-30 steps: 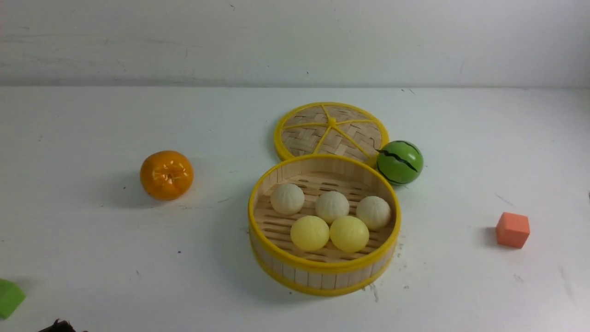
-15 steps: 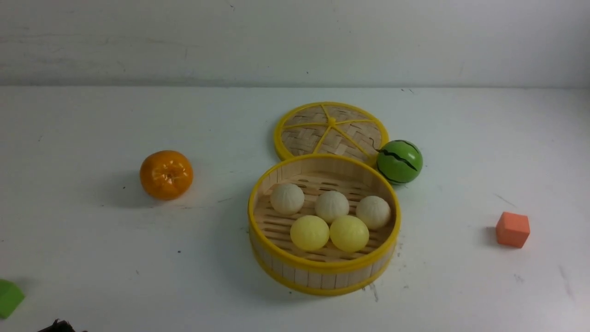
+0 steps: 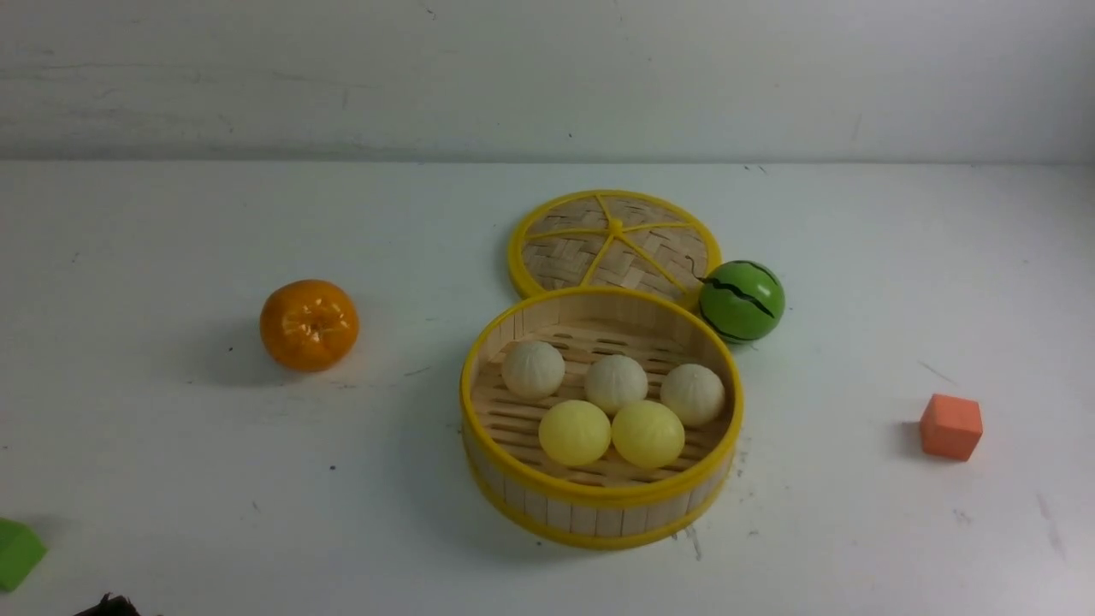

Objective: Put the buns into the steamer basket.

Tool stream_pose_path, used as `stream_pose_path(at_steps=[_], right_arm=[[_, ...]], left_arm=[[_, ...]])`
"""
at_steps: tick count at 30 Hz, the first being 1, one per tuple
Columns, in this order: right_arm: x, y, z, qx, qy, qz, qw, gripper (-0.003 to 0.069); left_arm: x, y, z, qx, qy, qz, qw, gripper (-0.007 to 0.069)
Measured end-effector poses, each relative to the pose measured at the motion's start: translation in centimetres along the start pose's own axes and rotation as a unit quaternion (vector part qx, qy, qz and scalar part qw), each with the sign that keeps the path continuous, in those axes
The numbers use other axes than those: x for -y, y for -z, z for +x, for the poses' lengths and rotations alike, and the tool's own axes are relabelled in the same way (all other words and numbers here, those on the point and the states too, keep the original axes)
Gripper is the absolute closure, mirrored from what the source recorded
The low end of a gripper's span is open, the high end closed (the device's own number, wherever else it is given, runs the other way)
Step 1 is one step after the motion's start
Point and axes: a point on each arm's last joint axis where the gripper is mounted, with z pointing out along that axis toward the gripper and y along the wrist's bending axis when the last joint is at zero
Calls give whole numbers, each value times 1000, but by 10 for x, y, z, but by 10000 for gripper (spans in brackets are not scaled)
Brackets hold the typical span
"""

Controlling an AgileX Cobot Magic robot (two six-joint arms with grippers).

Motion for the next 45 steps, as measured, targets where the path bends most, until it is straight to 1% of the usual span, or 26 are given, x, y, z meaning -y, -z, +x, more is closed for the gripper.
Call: stream_pose_path(at_steps=[9, 13, 14, 16, 18, 19, 20, 21, 22, 23, 24, 27, 28, 29, 33, 45], right_arm=[[0, 0, 0, 0, 0, 0, 1000, 669], [0, 0, 0, 0, 0, 0, 1000, 669], [0, 0, 0, 0, 0, 0, 1000, 669], [0, 0, 0, 0, 1, 0, 1000, 669], [0, 0, 0, 0, 1, 0, 1000, 669], [0, 0, 0, 0, 1, 0, 1000, 669], [0, 0, 0, 1, 1, 0, 1000, 669], [0, 0, 0, 1, 1, 0, 1000, 669], [0, 0, 0, 1, 1, 0, 1000, 669], [0, 0, 0, 1, 1, 0, 1000, 669], [0, 0, 0, 1, 1, 0, 1000, 669], [0, 0, 0, 1, 1, 0, 1000, 667], [0, 0, 0, 1, 1, 0, 1000, 667], [0, 0, 0, 1, 2, 1, 1000, 665], [0, 0, 0, 1, 2, 1, 1000, 661], [0, 0, 0, 1, 2, 1, 1000, 650]], left_arm=[[0, 0, 0, 0, 0, 0, 1000, 388], [-1, 0, -1, 7, -28, -4, 1000, 388], [-1, 0, -3, 17, -40, -9, 999, 388], [-2, 0, -5, 26, -40, -20, 999, 388], [-8, 3, -9, 58, -19, -71, 996, 388], [-8, 3, -9, 59, -18, -71, 996, 388], [-12, 6, -11, 80, -3, -106, 991, 389], [-13, 7, -11, 85, 1, -114, 990, 391], [-16, 11, -9, 105, 12, -144, 984, 412], [-16, 12, -8, 107, 16, -150, 983, 417], [-20, 13, -1, 104, 25, -171, 979, 453], [-30, 7, 26, 50, 47, -201, 977, 568], [-31, 7, 27, 47, 48, -202, 977, 576], [-36, 4, 44, 8, 61, -211, 976, 631], [-38, 3, 55, -25, 75, -216, 973, 638], [-38, 3, 55, -25, 77, -215, 973, 638]])
